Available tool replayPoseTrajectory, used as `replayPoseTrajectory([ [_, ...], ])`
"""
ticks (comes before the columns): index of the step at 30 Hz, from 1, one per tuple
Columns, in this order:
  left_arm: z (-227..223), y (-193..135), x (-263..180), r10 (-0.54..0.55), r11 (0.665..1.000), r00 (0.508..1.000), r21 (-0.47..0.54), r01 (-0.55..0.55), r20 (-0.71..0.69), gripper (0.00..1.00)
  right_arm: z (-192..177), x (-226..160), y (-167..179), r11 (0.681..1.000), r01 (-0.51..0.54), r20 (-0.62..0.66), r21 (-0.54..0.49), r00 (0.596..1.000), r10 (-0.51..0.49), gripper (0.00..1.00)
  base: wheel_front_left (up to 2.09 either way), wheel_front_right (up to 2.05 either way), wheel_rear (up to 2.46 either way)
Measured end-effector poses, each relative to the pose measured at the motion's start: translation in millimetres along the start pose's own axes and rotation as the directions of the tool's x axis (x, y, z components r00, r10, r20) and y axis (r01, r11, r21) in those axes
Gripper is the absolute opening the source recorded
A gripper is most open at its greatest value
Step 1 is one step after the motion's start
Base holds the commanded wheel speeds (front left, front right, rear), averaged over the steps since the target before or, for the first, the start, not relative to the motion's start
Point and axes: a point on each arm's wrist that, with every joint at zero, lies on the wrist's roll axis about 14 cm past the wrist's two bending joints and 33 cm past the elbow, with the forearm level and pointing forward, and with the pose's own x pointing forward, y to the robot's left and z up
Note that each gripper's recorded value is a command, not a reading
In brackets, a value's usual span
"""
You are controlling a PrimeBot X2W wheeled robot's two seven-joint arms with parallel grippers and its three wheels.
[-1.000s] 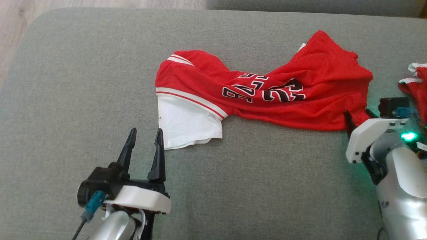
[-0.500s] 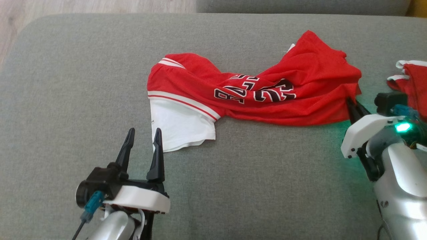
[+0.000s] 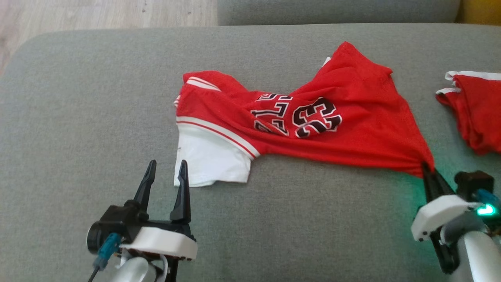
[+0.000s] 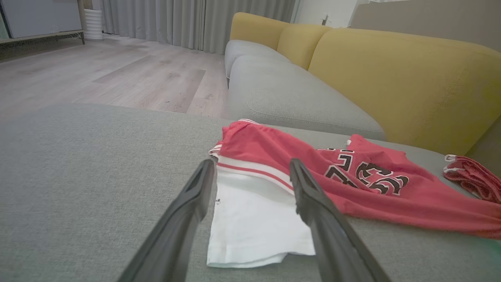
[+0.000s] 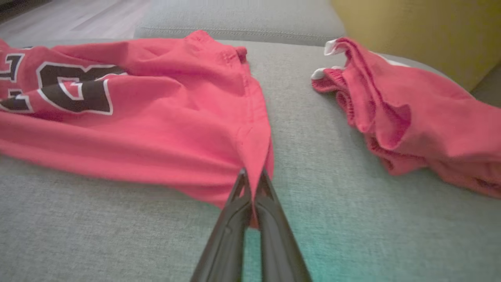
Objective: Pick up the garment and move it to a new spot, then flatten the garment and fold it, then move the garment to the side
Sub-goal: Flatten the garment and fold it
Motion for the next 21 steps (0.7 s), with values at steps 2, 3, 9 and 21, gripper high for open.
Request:
replayPoseTrajectory([
  [2,1,-2,0,-0.006,1.0,1.0,0.001,0.006,0.002,1.0,1,-5,-7,0.999,0.03,0.019,0.013,0.999,-0.031,0.49,0.0,0.0,0.0],
  [3,1,-3,0,-0.008,1.0,1.0,0.001,0.008,0.003,1.0,0,-7,-9,0.999,0.044,0.019,0.016,0.999,-0.044,0.89,0.0,0.0,0.0],
  [9,2,-5,0,-0.015,1.0,1.0,-0.001,0.015,0.007,1.0,-12,-22,-21,0.993,0.107,0.015,0.056,0.994,-0.109,1.0,0.0,0.0,0.0],
  [21,8,-6,-19,-0.01,1.0,0.999,-0.002,0.01,0.03,1.0,52,-40,-15,0.994,0.1,0.227,0.036,0.968,-0.105,1.0,0.0,0.0,0.0],
])
